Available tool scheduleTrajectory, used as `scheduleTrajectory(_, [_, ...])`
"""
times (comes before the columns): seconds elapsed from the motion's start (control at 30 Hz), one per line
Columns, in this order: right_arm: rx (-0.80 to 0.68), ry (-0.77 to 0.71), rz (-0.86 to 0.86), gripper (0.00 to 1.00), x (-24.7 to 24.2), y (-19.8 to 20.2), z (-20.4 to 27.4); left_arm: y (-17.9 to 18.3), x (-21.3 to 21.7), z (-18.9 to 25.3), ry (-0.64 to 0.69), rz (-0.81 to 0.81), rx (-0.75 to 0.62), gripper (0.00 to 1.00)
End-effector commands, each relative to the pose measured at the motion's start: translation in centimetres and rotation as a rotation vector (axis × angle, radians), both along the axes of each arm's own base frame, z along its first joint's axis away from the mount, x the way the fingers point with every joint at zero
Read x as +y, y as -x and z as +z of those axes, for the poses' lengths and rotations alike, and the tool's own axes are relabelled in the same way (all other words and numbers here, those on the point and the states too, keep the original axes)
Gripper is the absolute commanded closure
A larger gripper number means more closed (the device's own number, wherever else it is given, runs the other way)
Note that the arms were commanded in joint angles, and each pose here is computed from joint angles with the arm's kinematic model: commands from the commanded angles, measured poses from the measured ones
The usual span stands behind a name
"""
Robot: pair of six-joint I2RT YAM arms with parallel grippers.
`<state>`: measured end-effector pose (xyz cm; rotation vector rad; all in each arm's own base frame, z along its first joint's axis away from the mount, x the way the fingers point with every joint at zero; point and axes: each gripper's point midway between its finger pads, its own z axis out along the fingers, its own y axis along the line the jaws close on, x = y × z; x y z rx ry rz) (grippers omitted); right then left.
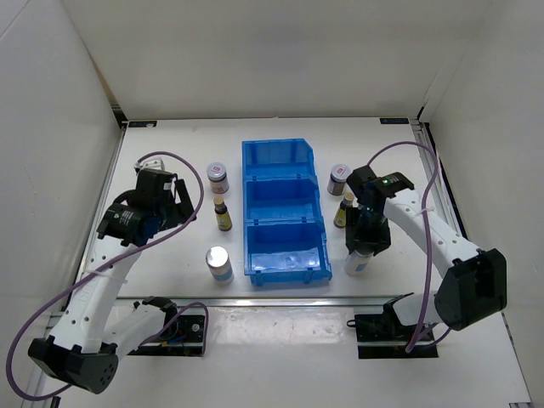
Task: Organize the condiment bottles
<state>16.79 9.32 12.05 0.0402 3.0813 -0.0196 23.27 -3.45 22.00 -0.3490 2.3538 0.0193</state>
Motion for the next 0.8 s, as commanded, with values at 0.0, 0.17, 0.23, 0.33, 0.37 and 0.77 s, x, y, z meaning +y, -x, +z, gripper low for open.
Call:
scheduleTrajectory(0.0, [-0.053, -0.02, 0.003, 0.64, 0.5, -1.0, 1.0, 0.4, 0.3, 0.0, -0.002, 0.024, -0.007, 0.0])
scheduleTrajectory(0.17, [-0.18, -0.057, 0.054, 0.87, 0.7, -1.7, 7.2, 0.5, 0.6, -0.1, -0.009, 0.03, -0.01, 0.0])
scheduleTrajectory(0.23, [-0.246, -0.096, 0.082, 0.94, 1.4, -2.7, 10.4, 0.5, 0.6, -0.1, -0.009, 0.03, -0.01, 0.0])
scheduleTrajectory(0.33, [-0.276, -0.135, 0.132, 0.99, 2.8, -4.1, 12.4, 0.6, 0.6, -0.4, -0.012, 0.03, -0.001, 0.0])
scheduleTrajectory(0.37, [-0.304, -0.162, 0.162, 1.0, 4.2, -4.9, 13.6, 0.6, 0.6, -0.4, -0.012, 0.03, -0.001, 0.0])
scheduleTrajectory(0.77, [-0.206, -0.203, 0.367, 1.0, 12.9, -3.9, 10.5, 1.0, 0.2, 2.4, -0.024, -0.03, 0.011, 0.0])
